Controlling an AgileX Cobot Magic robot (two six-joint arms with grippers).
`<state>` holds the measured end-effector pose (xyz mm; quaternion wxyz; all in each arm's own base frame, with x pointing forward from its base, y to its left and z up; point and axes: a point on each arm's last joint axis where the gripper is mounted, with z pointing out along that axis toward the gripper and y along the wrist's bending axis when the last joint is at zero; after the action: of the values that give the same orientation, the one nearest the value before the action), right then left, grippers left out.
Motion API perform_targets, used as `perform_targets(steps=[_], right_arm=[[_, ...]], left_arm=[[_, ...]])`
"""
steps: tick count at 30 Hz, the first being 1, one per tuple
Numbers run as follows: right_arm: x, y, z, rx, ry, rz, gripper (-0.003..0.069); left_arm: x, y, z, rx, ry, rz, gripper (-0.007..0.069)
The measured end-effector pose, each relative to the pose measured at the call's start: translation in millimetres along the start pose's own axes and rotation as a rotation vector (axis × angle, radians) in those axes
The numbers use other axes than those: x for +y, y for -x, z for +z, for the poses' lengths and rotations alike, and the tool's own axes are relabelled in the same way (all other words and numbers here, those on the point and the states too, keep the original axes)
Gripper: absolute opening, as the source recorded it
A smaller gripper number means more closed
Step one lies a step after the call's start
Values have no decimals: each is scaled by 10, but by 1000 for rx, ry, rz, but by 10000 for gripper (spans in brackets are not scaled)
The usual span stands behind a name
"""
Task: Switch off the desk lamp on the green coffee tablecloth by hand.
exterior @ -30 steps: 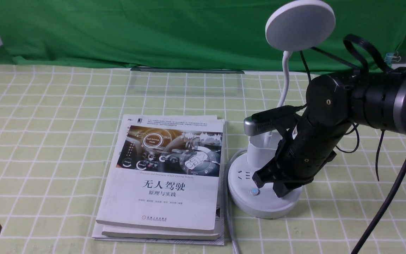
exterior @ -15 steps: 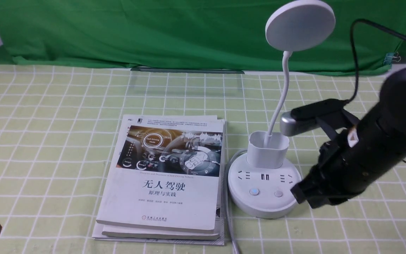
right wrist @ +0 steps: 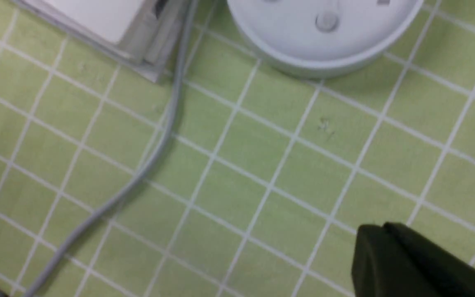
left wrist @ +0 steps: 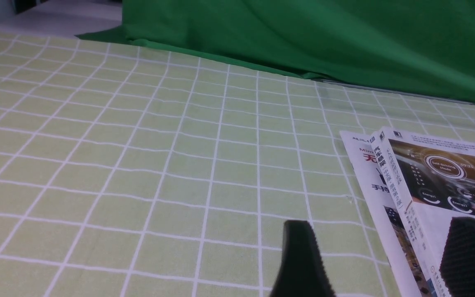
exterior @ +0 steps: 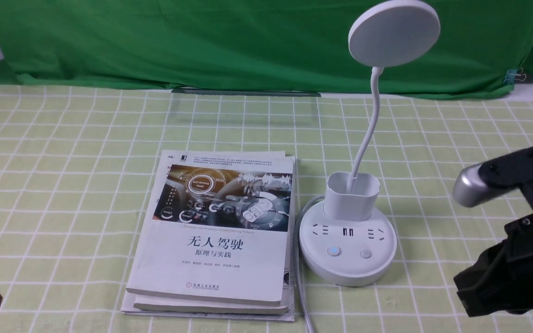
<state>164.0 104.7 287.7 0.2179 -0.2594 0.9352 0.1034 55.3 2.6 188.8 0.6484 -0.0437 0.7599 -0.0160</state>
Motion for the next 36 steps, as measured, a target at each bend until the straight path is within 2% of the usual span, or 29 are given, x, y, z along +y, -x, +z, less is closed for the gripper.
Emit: perform_targets(steps=[5,10,15,20,26,30,36], right_arm=[[4,43,-143,-147,-10,-38,43],[-58,-129,-338,-357,-69,-116,44],[-214,-611,-341,-514,-176,-39,43],[-316,-1287,-63,-687,-332,66,43],[-328,-1718,280,-747,-408,113,43],[-314,-1765,272,-797,-426,113,43],[-303,-1816,316,-744,-412,122,43]], left_arm=[[0,0,0,0,0,0,410],[0,0,0,0,0,0,410],[0,0,0,0,0,0,410],[0,0,0,0,0,0,410],[0,0,0,0,0,0,410],[0,0,0,0,0,0,410],[0,1,0,-1,0,0,410]])
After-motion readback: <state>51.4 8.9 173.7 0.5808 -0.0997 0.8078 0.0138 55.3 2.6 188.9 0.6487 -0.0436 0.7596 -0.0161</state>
